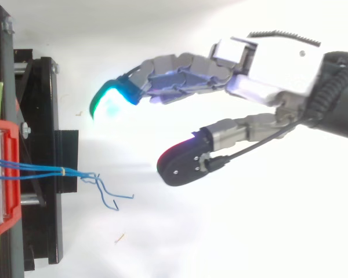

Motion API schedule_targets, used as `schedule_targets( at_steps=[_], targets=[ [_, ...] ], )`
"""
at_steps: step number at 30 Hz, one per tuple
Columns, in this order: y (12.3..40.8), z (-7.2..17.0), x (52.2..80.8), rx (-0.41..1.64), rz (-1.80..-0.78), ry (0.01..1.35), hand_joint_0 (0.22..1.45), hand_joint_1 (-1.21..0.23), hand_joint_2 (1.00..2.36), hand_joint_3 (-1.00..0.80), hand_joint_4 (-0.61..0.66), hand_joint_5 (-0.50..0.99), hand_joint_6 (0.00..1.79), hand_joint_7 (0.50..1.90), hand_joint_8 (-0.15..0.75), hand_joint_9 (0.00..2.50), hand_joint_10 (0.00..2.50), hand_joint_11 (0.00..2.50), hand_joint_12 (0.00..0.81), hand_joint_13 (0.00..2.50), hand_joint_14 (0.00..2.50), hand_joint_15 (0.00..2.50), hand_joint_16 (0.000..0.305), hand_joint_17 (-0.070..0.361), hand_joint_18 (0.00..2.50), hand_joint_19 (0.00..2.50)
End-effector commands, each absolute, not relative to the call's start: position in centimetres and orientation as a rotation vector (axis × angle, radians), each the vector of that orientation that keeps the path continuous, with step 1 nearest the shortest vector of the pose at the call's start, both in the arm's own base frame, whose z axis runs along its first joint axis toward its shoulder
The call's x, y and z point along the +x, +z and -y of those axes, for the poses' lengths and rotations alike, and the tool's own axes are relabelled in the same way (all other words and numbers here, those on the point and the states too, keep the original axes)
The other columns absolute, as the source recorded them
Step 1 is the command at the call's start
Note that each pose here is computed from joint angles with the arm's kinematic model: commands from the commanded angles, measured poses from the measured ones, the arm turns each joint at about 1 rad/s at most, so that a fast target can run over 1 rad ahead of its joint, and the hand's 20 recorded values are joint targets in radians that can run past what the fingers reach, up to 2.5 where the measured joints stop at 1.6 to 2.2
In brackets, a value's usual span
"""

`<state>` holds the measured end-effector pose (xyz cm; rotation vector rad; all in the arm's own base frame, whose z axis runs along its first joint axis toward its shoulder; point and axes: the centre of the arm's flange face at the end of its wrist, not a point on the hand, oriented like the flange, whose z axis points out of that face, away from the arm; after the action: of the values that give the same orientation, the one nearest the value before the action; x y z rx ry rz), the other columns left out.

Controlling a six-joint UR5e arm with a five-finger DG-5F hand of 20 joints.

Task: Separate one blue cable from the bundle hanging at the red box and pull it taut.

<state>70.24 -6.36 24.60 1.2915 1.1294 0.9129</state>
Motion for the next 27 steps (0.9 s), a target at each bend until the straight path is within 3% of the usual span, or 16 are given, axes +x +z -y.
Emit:
schedule_targets(
  at_steps=[1,7,27],
  targets=[
    [22.9,5.6,71.4,1.277,-1.095,0.946,0.57,-0.62,1.0,-0.5,0.25,-0.2,0.5,0.75,0.283,0.44,0.0,0.0,0.265,0.4,0.0,0.08,0.031,0.07,0.44,0.24],
    [20.3,4.8,72.5,1.273,-1.098,0.964,0.57,-0.61,1.0,-0.5,0.26,-0.2,0.5,0.76,0.292,0.48,0.0,0.0,0.264,0.44,0.0,0.1,0.031,0.07,0.46,0.24],
    [20.4,3.7,73.8,1.233,-1.056,1.038,0.58,-0.62,1.0,-0.5,0.29,-0.18,0.5,0.76,0.303,0.6,0.0,0.09,0.279,0.56,0.01,0.16,0.03,0.068,0.51,0.27]
  ],
)
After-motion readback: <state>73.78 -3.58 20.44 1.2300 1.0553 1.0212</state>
